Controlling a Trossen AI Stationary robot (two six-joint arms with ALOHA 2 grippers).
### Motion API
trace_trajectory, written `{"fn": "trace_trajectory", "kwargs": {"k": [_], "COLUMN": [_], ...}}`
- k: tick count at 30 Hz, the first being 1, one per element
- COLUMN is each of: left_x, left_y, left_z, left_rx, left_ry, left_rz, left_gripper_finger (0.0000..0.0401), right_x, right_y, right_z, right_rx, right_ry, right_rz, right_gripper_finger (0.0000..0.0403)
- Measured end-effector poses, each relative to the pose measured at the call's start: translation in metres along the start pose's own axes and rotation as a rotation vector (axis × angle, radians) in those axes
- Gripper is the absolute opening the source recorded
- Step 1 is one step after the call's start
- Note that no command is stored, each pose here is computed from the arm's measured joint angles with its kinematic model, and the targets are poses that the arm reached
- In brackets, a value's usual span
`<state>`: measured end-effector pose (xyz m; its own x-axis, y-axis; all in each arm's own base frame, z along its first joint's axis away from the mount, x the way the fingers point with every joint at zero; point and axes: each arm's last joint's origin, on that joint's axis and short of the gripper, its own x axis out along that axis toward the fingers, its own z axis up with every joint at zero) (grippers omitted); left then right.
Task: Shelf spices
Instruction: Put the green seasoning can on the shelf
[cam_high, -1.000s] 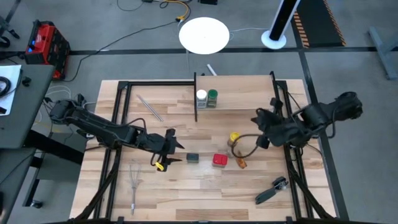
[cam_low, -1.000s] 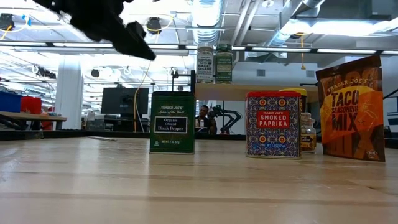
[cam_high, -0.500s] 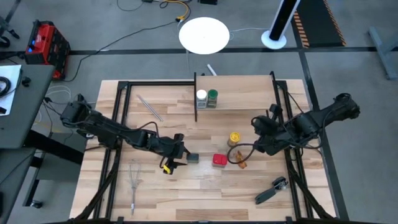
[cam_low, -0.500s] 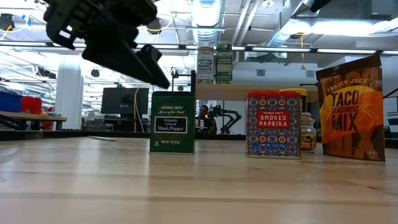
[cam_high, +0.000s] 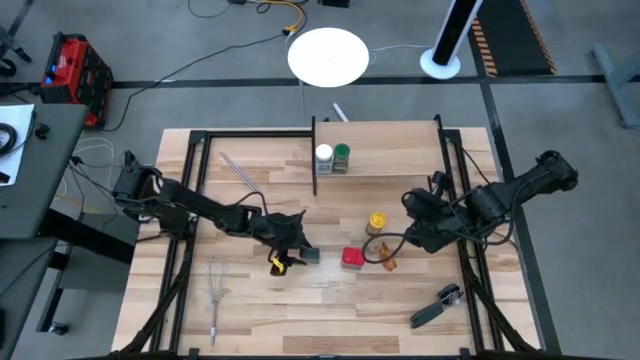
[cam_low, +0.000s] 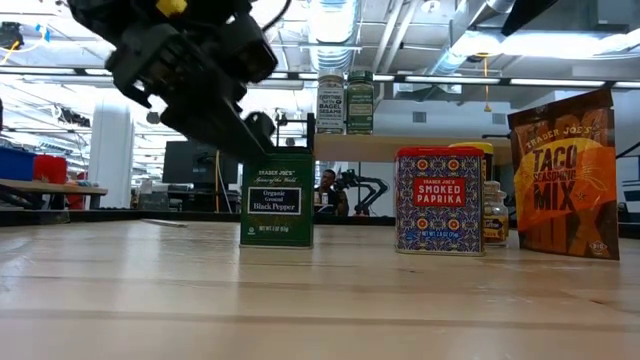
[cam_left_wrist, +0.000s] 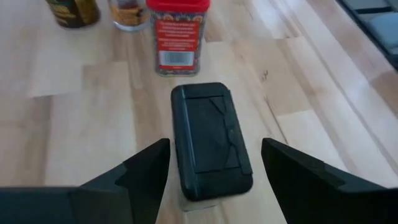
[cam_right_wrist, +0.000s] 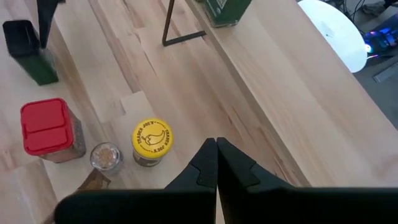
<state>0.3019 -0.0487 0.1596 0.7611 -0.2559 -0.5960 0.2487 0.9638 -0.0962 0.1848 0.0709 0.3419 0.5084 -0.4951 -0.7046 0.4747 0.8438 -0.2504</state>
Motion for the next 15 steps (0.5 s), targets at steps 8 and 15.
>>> {"fn": "trace_trajectory", "kwargs": {"k": [8,15], "left_x": [0.0043,0.0039], "left_y": [0.0080,0.0062], "left_z": [0.0004,0.0004], "left_rx": [-0.005,0.009], "left_ry": [-0.037,-0.035], "left_rz": [-0.064,-0.126], "left_gripper_finger": [0.0231,0.0105], "right_x": [0.0000,-0.0001], "right_y": [0.0018,0.0026], "right_z": [0.0019,0.0037], "right_rx": [0.018,0.029], "right_ry": [-0.019,-0.043], "right_rz": [0.011,0.007], "right_gripper_finger": [0.0005,0.0005]}}
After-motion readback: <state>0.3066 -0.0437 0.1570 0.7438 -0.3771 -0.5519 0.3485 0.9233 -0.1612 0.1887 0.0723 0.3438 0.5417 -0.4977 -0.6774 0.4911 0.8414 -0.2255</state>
